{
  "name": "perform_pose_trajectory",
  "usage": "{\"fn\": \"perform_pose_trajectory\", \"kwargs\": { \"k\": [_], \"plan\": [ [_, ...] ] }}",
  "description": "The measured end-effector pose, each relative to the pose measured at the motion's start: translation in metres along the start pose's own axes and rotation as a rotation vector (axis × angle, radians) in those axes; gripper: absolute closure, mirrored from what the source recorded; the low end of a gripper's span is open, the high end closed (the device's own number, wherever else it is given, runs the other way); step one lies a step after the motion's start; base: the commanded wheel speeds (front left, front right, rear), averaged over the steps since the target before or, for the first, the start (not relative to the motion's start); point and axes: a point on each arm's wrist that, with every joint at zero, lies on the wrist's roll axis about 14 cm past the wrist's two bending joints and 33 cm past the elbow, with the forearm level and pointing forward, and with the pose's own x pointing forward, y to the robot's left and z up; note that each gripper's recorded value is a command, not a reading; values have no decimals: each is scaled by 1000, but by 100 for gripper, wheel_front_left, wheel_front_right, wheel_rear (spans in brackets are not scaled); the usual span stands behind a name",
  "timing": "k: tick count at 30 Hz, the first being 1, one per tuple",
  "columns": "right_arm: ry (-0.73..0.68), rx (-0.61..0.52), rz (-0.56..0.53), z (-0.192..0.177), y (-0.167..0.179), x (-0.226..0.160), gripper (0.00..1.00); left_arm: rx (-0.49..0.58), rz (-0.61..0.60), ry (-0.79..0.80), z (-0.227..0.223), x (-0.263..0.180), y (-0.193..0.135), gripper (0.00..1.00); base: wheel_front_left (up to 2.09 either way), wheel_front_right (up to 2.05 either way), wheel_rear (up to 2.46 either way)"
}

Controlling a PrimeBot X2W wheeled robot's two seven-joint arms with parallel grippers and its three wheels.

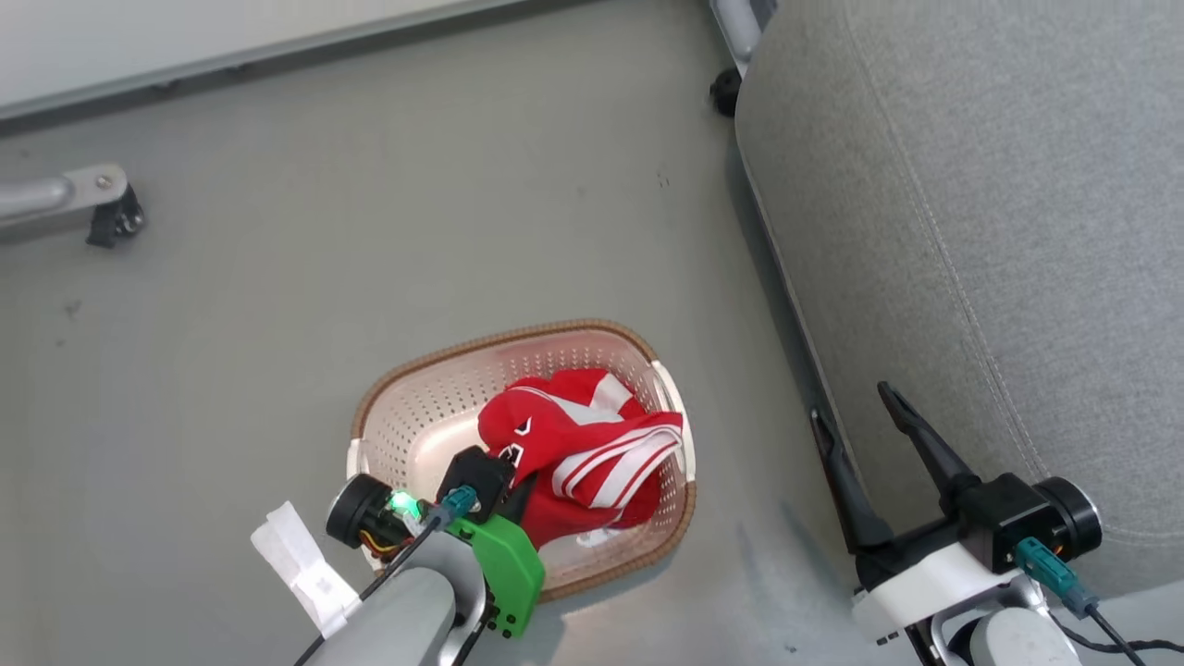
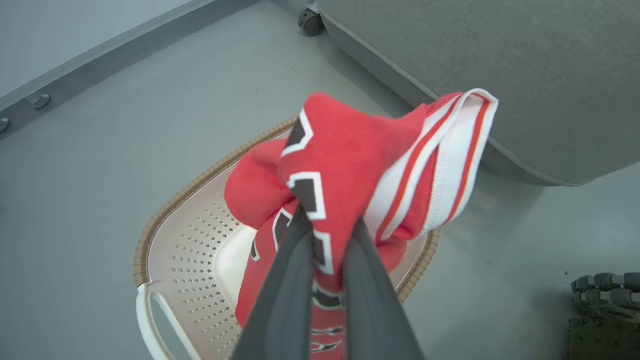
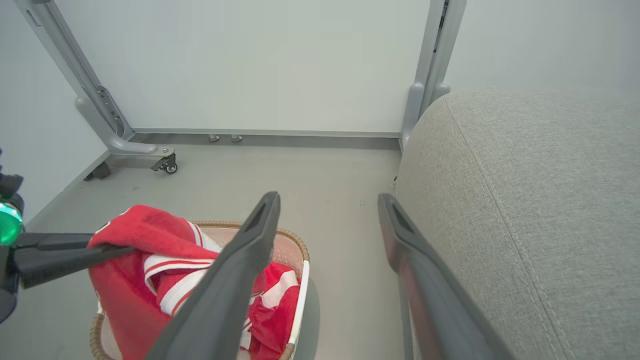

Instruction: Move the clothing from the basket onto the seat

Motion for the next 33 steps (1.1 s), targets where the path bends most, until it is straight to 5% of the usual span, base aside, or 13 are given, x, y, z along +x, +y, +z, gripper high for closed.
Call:
{"fn": "perform_pose_trajectory", "kwargs": {
  "k": [19, 33],
  "plan": [
    [-141, 19, 123, 46, 51, -49, 0, 37, 101, -492, 141, -80, -24, 100, 0, 0, 0],
    [-171, 24, 138, 54, 59, -60, 0, 40, 45, -580, 172, -88, -44, 100, 0, 0, 0]
  ]
}}
